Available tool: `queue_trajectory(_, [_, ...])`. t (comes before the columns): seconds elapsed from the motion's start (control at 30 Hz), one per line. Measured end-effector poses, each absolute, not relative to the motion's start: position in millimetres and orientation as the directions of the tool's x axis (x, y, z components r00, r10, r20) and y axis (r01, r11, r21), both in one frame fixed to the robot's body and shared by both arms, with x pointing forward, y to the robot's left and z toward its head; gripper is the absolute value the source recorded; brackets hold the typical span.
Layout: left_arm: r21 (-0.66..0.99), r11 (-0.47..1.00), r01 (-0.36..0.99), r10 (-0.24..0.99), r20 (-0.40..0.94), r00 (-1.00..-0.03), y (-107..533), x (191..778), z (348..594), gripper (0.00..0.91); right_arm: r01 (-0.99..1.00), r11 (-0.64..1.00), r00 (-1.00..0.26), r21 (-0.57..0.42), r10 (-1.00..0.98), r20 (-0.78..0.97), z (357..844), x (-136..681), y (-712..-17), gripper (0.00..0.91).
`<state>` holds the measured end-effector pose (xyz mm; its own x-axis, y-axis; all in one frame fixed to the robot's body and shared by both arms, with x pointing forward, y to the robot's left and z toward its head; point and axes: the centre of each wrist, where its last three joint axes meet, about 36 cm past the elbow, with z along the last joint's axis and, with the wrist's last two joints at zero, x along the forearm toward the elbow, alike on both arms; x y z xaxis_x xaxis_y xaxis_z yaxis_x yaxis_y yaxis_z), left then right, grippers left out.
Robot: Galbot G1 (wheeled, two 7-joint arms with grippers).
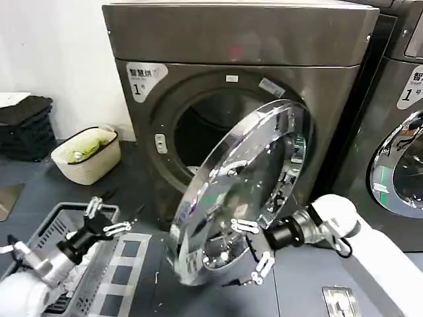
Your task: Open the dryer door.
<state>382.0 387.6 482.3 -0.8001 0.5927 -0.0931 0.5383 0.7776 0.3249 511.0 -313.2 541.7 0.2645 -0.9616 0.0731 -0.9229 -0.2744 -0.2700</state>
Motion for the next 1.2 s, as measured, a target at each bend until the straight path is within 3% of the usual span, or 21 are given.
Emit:
queue_trajectory(0.3, [0.33,0.71,0.622,0.683,-0.109,-0.722,354,413,485,0.907,-0.951,-0.104,0.093,-0.292,-0.994,0.052,538,466,-384,0.907])
queue_trajectory(0.7, [0.304,0.609,0.732,0.788,-0.13,-0.602,295,432,476,0.907,-0.887,0.302,-0.302,-0.349,-0.952,-0.056,532,367,-459,0.907])
queue_trajectory(0.97, [0.286,0.554,0.782,0.831,-0.138,-0.538,263,445,468,0.907,-0.591,0.722,-0.733,-0.359,-0.667,-0.133,526,291,-477,0.907])
queue_trajectory(1.2, [0.274,0.517,0.811,0.856,-0.143,-0.497,241,455,463,0.907,-0.228,0.91,-0.94,-0.347,-0.299,-0.167,529,239,-483,0.907])
